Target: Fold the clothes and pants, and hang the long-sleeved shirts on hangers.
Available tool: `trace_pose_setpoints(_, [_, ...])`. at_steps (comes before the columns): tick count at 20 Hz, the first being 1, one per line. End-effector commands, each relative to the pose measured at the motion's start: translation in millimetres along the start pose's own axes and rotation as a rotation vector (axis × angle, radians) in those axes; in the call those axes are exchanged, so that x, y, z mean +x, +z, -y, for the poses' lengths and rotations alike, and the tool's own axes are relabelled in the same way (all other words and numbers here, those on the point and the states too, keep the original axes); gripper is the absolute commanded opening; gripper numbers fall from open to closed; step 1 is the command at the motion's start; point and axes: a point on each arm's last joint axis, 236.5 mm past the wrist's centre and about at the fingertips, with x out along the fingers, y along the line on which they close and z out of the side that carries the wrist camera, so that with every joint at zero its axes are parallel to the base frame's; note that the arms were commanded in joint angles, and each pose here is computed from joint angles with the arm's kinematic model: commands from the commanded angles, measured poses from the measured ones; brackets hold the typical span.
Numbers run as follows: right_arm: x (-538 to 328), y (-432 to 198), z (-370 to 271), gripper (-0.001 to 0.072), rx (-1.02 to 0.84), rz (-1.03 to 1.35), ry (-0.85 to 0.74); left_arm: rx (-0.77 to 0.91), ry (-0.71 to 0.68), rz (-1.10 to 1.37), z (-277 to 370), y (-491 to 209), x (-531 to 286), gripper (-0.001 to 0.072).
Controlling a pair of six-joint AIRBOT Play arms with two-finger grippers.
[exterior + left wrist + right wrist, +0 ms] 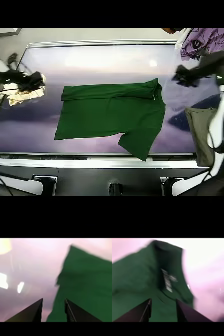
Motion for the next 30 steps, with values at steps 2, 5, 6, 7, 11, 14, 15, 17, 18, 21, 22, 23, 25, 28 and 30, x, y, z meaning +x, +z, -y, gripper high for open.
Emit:
trace_pose_setpoints(2, [-20.6,-74.9,59.0,0.0377,0.089,-0.164,0.07,-0.105,0.046,-0.119,-49.2,-74.1,-26.6,0.0334])
trace_pose_setpoints(5, [4.2,-146.2,66.3,0.0377,0.147,-0.281,0.135,-0.139,0.064,-0.191,-62.6,-131.9,-16.4,0.0332])
trace_pose_setpoints(6, [14.7,-167.7,65.9,0.0378,0.164,-0.314,0.15,-0.145,0.067,-0.204,-65.4,-143.5,-12.8,0.0332])
trace_pose_setpoints(7, [23.3,-185.0,62.0,0.0378,0.188,-0.344,0.186,-0.151,0.071,-0.223,-67.8,-153.4,-9.3,0.0332])
trace_pose_setpoints(11, [47.0,-241.7,58.6,0.0378,0.254,-0.456,0.255,-0.156,0.074,-0.244,-69.8,-160.3,-5.0,0.0332])
trace_pose_setpoints(14, [58.3,-249.8,62.3,0.0377,0.274,-0.44,0.255,-0.156,0.074,-0.244,-69.9,-160.4,-4.9,0.0332])
trace_pose_setpoints(15, [60.8,-246.3,63.2,0.0378,0.278,-0.421,0.254,-0.156,0.074,-0.244,-69.9,-160.3,-4.9,0.0332])
trace_pose_setpoints(17, [65.2,-237.8,62.1,0.0378,0.289,-0.385,0.264,-0.156,0.074,-0.244,-69.9,-160.3,-4.9,0.0332])
trace_pose_setpoints(18, [67.3,-235.9,61.2,0.0379,0.296,-0.379,0.272,-0.156,0.074,-0.244,-69.9,-160.3,-4.9,0.0332])
trace_pose_setpoints(21, [76.4,-242.4,54.9,0.0379,0.28,-0.41,0.283,-0.156,0.074,-0.244,-69.9,-160.2,-4.9,0.0332])
trace_pose_setpoints(22, [82.5,-248.6,47.7,0.0379,0.25,-0.433,0.28,-0.156,0.074,-0.243,-69.9,-160.1,-4.9,0.0332])
trace_pose_setpoints(23, [89.1,-253.4,41.8,0.0378,0.222,-0.446,0.268,-0.157,0.074,-0.245,-69.9,-160.5,-5.0,0.0332])
trace_pose_setpoints(25, [97.9,-257.7,34.1,0.0274,0.175,-0.449,0.243,-0.186,0.081,-0.282,-69.7,-168.8,-8.3,0.034])
trace_pose_setpoints(28, [101.7,-254.5,35.8,0.0028,0.167,-0.429,0.227,-0.151,0.065,-0.297,-75.6,-172.9,-8.2,0.0623])
trace_pose_setpoints(30, [101.2,-254.4,35.6,0.003,0.168,-0.429,0.227,-0.173,-0.031,-0.318,-73.9,-184.8,2.0,0.0622])
